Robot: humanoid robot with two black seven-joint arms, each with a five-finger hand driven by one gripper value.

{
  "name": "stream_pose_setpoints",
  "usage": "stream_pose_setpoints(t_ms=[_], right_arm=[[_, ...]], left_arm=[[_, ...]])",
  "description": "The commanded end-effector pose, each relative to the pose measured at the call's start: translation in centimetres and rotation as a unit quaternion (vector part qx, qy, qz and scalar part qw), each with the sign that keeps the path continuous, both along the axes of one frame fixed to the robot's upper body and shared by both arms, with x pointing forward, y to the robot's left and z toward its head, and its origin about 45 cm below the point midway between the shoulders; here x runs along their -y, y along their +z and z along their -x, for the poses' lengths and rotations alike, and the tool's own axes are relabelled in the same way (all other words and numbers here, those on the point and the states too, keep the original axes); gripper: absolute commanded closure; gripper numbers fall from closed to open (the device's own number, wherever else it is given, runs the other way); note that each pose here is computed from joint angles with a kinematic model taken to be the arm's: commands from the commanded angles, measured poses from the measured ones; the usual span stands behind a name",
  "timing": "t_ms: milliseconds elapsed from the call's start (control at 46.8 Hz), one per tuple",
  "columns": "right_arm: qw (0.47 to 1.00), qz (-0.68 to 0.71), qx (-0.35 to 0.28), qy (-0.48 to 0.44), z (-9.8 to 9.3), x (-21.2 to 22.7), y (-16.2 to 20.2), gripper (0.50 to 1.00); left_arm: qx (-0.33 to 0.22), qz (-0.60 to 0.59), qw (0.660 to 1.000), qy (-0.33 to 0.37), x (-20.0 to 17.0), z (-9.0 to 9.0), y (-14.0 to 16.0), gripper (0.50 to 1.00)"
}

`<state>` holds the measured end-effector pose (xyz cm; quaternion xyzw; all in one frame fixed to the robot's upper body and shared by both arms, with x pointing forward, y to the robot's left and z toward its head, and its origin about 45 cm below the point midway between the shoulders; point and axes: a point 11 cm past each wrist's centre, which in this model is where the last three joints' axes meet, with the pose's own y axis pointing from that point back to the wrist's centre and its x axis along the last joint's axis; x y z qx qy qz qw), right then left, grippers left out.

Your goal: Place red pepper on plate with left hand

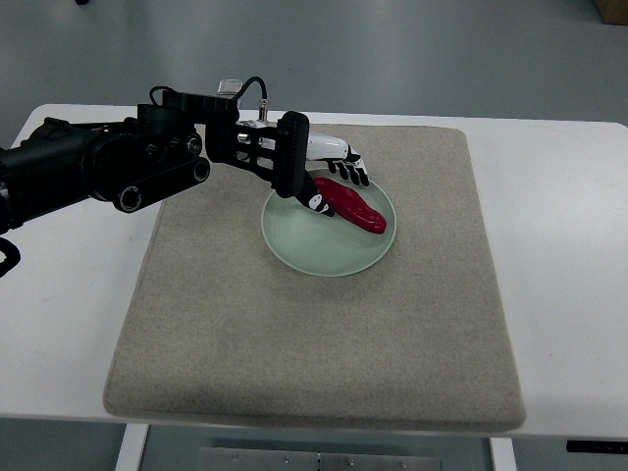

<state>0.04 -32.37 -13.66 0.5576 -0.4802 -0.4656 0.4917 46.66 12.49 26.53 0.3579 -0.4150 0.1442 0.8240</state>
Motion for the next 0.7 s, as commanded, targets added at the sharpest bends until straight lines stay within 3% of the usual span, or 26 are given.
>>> stream_pose_setpoints(t_ms=[0, 43, 256, 320, 449, 683], right_arm=[[1.000, 0.000, 0.000, 0.000, 0.0, 0.0, 0.0, 0.568], [1.000, 0.000, 0.000, 0.000, 0.0, 0.0, 0.0, 0.568], [1.000, 0.000, 0.000, 0.000, 0.0, 0.0, 0.0, 0.568], [1.000, 0.000, 0.000, 0.000, 0.0, 0.0, 0.0, 0.568], [1.000, 0.000, 0.000, 0.000, 0.0, 0.0, 0.0, 0.568], [1.000, 0.000, 0.000, 0.000, 0.0, 0.0, 0.0, 0.568]], left_arm=[[0.006, 0.000, 1.000, 0.009, -0.4, -0.5, 0.4, 0.647], [0.010, -0.001, 1.000, 0.016, -0.8, -0.9, 0.7, 0.624], [0.035, -0.006, 0.997, 0.071, -3.8, -3.2, 1.8, 0.611], [0.040, -0.001, 0.995, 0.091, -4.8, -3.9, 2.3, 0.568], [0.059, 0.027, 0.987, 0.146, -7.3, -5.3, 3.4, 0.542], [0.077, 0.045, 0.976, 0.198, -9.9, -6.6, 4.4, 0.540]])
